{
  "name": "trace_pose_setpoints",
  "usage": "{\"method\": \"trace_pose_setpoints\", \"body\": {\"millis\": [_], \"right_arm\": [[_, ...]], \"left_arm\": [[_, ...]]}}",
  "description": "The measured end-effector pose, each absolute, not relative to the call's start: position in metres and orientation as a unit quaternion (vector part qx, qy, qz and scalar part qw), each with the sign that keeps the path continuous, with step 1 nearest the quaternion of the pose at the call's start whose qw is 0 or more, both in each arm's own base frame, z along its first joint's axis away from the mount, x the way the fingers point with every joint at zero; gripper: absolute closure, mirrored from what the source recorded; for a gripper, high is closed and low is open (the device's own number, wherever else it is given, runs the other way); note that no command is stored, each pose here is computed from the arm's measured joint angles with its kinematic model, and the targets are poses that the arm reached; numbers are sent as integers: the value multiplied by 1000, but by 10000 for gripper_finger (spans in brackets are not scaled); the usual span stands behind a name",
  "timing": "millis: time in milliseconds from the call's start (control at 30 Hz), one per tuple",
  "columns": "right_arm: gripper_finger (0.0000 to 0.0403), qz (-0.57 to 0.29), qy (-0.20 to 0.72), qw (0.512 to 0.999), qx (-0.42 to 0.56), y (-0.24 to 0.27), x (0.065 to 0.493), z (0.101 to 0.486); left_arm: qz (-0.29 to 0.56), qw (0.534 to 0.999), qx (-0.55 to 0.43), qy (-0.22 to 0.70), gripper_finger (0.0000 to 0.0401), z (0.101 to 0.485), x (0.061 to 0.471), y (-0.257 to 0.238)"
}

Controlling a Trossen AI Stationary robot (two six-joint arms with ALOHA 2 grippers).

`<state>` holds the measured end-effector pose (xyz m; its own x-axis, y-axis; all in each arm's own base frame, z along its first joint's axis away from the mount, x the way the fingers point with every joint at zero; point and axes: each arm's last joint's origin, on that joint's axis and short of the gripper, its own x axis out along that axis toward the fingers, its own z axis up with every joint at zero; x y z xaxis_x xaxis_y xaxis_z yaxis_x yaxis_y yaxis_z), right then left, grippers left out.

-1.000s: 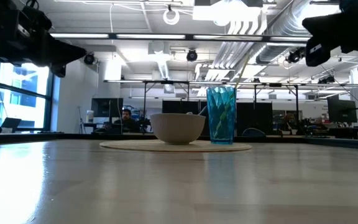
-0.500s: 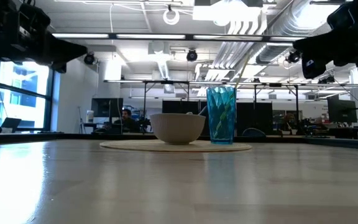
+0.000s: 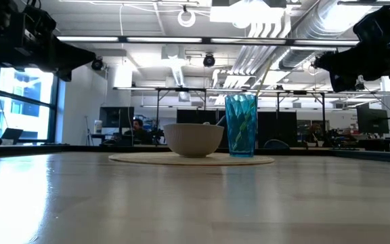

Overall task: Pick & Place Utensil
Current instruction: Return to Home Position

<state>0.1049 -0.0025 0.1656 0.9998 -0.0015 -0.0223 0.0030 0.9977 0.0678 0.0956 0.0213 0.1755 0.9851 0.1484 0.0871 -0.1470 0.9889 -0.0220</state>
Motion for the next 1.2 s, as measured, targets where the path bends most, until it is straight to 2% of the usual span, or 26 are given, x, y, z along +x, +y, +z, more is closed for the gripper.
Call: {"method": "trace_pose_setpoints", "body": {"millis": [1200], "right_arm": [[395, -2, 11, 999, 45, -3, 105, 165]], "left_arm": [[75, 996, -8, -44, 391, 176, 96, 21]]}}
